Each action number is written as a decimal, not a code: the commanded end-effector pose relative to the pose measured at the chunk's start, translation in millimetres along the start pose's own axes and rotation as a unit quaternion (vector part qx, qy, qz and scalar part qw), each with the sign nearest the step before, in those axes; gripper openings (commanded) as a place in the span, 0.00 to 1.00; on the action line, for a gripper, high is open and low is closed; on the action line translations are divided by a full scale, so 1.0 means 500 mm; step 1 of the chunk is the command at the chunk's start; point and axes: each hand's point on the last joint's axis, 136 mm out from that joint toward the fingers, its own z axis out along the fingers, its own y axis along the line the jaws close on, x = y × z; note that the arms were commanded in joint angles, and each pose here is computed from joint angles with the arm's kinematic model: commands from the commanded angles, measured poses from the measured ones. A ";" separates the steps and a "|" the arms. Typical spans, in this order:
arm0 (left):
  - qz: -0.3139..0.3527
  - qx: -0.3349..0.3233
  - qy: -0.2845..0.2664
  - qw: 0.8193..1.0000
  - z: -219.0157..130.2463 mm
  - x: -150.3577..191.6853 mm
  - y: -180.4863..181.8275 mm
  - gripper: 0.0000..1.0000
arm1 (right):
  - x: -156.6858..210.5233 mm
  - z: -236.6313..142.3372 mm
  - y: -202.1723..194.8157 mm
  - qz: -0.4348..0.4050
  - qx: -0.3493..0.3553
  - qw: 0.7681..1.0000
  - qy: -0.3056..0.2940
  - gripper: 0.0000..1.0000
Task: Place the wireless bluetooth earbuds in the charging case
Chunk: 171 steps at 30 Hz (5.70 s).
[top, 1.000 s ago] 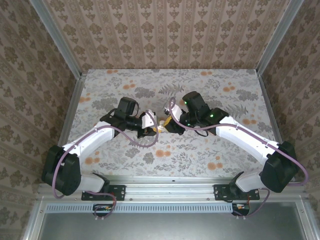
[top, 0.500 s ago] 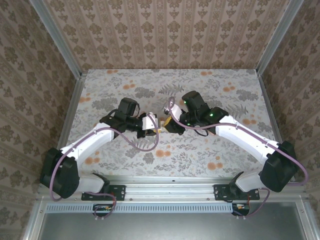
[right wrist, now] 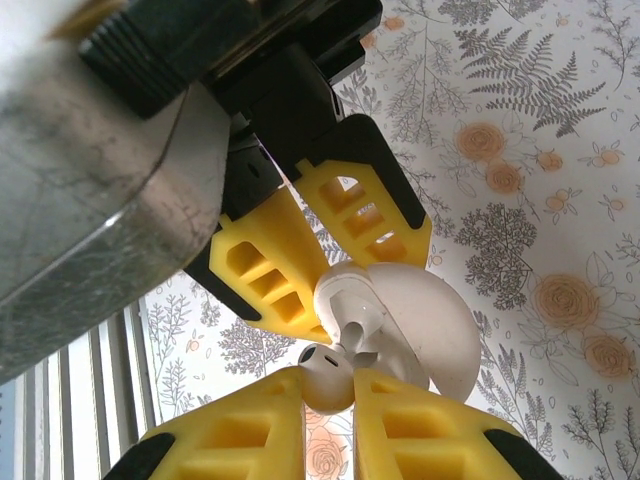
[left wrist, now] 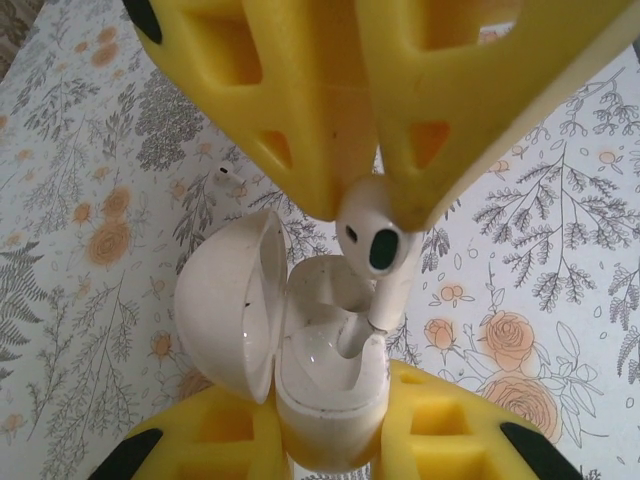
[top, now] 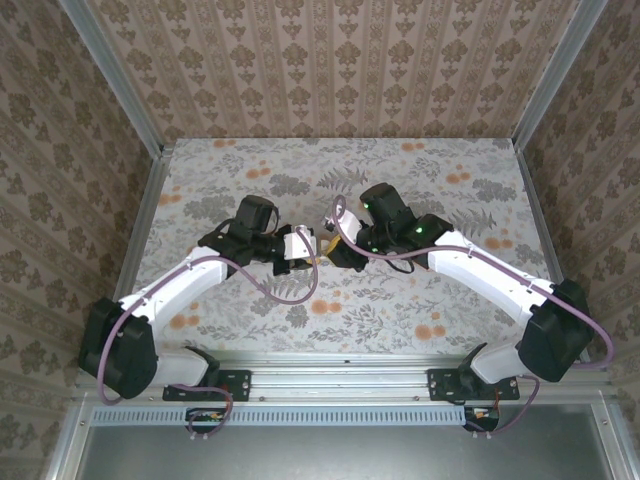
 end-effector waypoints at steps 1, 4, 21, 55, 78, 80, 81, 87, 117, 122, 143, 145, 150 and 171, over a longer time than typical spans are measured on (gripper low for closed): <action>0.034 -0.007 -0.019 0.999 -0.010 -0.029 -0.001 0.06 | -0.006 0.002 -0.007 -0.011 0.013 1.000 0.010 0.16; 0.038 -0.008 -0.019 0.999 -0.012 -0.032 -0.001 0.06 | -0.006 0.002 -0.012 -0.014 0.019 1.000 0.010 0.16; 0.031 -0.003 -0.017 0.999 0.000 -0.024 -0.008 0.06 | -0.031 -0.012 -0.005 -0.013 0.017 1.000 -0.015 0.15; 0.027 -0.012 -0.030 0.999 -0.002 -0.038 -0.011 0.06 | -0.062 -0.041 -0.024 -0.017 0.061 0.997 -0.044 0.31; -0.092 -0.090 -0.089 0.988 -0.001 -0.014 0.012 0.06 | -0.015 -0.151 -0.067 0.135 0.165 0.970 -0.115 0.42; -0.104 -0.095 -0.096 0.985 -0.001 -0.012 0.011 0.06 | 0.009 -0.150 -0.080 0.164 0.179 0.965 -0.100 0.44; -0.110 -0.099 -0.099 0.984 -0.001 -0.010 0.012 0.06 | 0.022 -0.149 -0.086 0.181 0.183 0.962 -0.090 0.45; -0.132 -0.114 -0.104 0.979 -0.002 0.002 0.011 0.05 | 0.092 -0.157 -0.137 0.302 0.222 0.925 -0.053 0.53; -0.138 -0.197 -0.121 0.963 -0.022 0.040 0.018 0.05 | 0.297 -0.116 -0.324 0.685 0.297 0.648 0.149 0.46; -0.139 -0.205 -0.117 0.962 -0.025 0.043 0.021 0.05 | 0.308 -0.088 -0.355 0.692 0.312 0.628 0.170 0.46; -0.154 -0.221 -0.118 0.956 -0.043 0.044 0.043 0.05 | 0.361 0.018 -0.435 0.694 0.325 0.604 0.220 0.41; -0.154 -0.221 -0.117 0.956 -0.043 0.046 0.044 0.05 | 0.367 0.024 -0.438 0.695 0.323 0.602 0.224 0.41; -0.157 -0.222 -0.113 0.956 -0.042 0.051 0.047 0.04 | 0.375 0.034 -0.448 0.697 0.322 0.600 0.225 0.38; -0.168 -0.217 -0.103 0.956 -0.036 0.062 0.051 0.05 | 0.409 0.043 -0.460 0.696 0.324 0.597 0.233 0.24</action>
